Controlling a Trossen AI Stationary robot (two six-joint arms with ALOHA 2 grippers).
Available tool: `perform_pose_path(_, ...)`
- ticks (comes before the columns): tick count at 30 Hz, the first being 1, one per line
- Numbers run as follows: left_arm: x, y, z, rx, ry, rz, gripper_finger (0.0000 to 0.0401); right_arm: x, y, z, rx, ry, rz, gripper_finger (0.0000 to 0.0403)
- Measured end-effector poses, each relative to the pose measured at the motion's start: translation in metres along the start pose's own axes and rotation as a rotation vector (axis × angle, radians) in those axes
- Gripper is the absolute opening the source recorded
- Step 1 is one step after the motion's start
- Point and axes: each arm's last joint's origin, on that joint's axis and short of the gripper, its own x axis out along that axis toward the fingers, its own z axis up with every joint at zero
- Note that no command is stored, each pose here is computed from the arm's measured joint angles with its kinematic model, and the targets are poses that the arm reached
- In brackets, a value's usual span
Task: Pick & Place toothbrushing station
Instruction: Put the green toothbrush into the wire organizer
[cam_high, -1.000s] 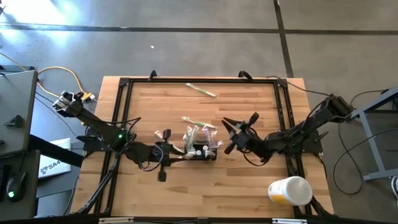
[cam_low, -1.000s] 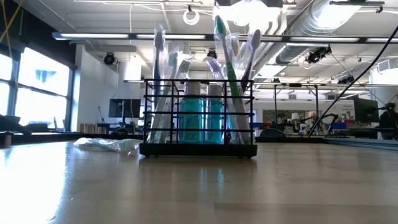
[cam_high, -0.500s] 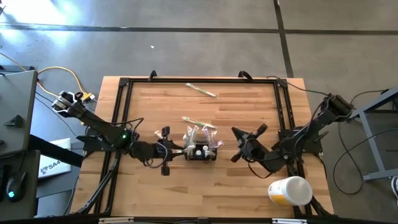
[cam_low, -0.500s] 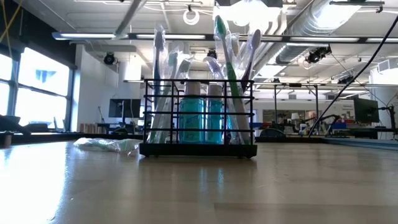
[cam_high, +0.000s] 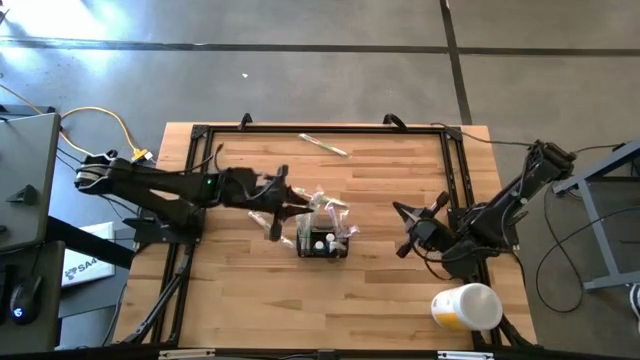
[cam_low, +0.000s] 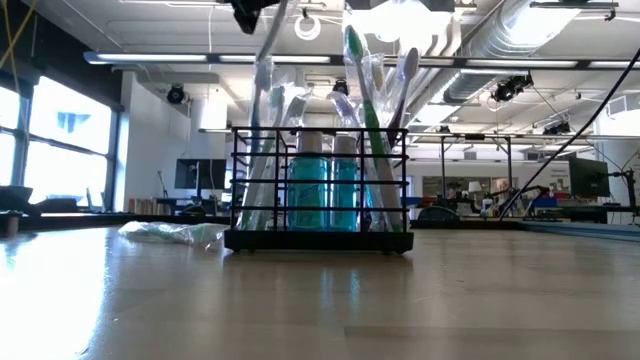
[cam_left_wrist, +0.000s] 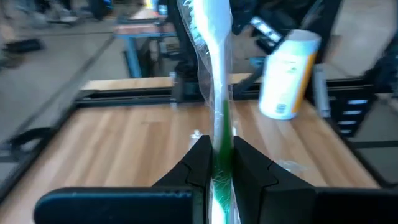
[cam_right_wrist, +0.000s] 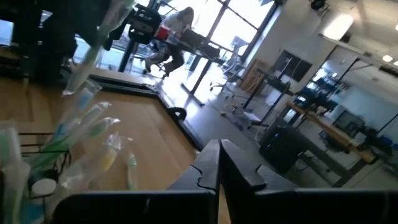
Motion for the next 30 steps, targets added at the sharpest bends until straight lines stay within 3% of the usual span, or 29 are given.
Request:
perform_pose_path(6, 0.012, 0.007, -0.003, -0.023, -0.028, -0.099, 0.0032, -0.001, -0.010, -0.020, 0.081, 0.060, 0.055, 0.0003)
perform_pose_path(13, 0.012, 0.017, -0.008, 0.064, 0.023, -0.001, 0.0032, -0.002, -0.012, -0.028, 0.095, 0.105, 0.093, 0.0002)
perform_pose_path(17, 0.010, 0.025, 0.001, -0.003, -0.064, -0.111, 0.0032, -0.002, -0.012, -0.032, 0.110, 0.138, 0.120, 0.0002)
perform_pose_path(24, 0.009, -0.006, 0.005, -0.035, -0.100, -0.265, 0.0032, -0.003, -0.017, -0.039, 0.112, 0.159, 0.095, 0.0002)
perform_pose_path(30, 0.002, -0.054, -0.007, 0.046, -0.088, -0.384, 0.0032, -0.004, -0.022, -0.046, 0.119, 0.172, 0.060, 0.0002)
